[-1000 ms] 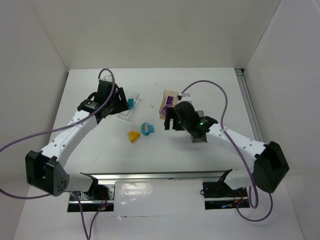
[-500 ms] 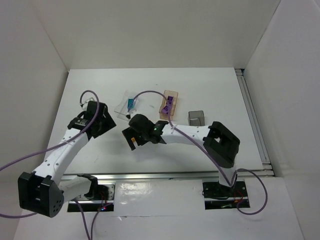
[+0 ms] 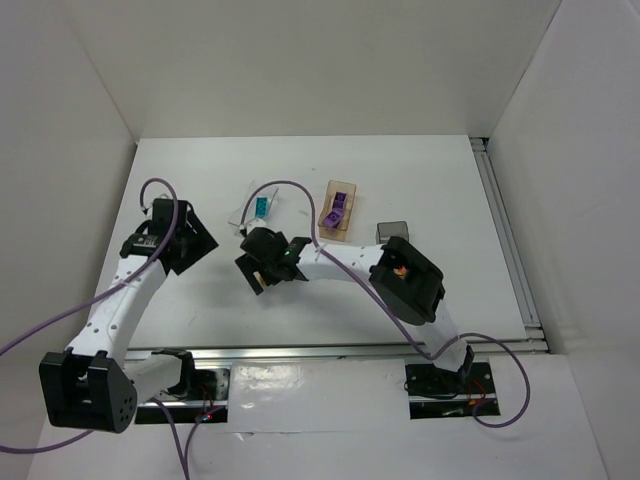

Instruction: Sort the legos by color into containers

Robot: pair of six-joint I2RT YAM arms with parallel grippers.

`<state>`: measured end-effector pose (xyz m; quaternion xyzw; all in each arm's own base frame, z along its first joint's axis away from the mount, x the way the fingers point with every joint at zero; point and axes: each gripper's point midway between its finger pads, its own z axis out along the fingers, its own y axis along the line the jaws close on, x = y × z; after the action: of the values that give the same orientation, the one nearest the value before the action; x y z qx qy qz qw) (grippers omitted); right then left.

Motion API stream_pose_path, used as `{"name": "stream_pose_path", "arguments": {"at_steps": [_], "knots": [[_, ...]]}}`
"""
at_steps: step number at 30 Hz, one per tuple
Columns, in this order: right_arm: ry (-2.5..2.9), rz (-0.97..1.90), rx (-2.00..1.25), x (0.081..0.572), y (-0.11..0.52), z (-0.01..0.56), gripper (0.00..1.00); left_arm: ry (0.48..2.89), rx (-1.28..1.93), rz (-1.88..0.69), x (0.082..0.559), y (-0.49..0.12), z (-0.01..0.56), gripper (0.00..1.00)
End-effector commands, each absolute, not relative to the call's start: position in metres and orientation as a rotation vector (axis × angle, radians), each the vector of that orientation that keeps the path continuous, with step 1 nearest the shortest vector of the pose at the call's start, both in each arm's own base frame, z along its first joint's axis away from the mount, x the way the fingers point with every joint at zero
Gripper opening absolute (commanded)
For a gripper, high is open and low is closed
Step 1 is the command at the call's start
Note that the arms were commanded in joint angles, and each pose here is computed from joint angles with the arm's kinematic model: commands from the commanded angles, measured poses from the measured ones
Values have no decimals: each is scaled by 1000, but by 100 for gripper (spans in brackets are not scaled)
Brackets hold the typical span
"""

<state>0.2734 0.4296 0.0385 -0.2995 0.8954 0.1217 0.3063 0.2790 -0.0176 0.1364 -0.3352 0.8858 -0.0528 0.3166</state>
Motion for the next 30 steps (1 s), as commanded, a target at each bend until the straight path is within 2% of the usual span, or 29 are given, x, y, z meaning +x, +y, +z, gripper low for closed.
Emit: {"name": "stream_pose_path", "arguments": {"at_steps": [1,4,7,12,18,22,24,27,30], "knots": [[2378,216,-734,290,416,40,94,2342,-781,-234,290,-30,147,76],[2406,181,-646,296,382,40,89,2370,-718,-279,291,-38,146,76],[2424,262,-562,295,355,45,86,2381,-637,-366,293,-55,144,75],[2357,522,-587,274,371,78,86,2380,-567,-435,297,-74,144,75],[2355,656,-504,271,389,105,85,2418,-455,-468,298,-89,140,75],[2343,657,-416,280,387,122,80,2478,-248,-581,299,-120,127,86],[2331,624,-346,287,365,129,80,2551,-286,-579,304,-128,109,87],[2307,596,-285,293,340,138,79,2578,-338,-508,308,-135,98,81],[2328,647,-329,290,348,136,79,2573,-484,-416,302,-119,87,79]]}}
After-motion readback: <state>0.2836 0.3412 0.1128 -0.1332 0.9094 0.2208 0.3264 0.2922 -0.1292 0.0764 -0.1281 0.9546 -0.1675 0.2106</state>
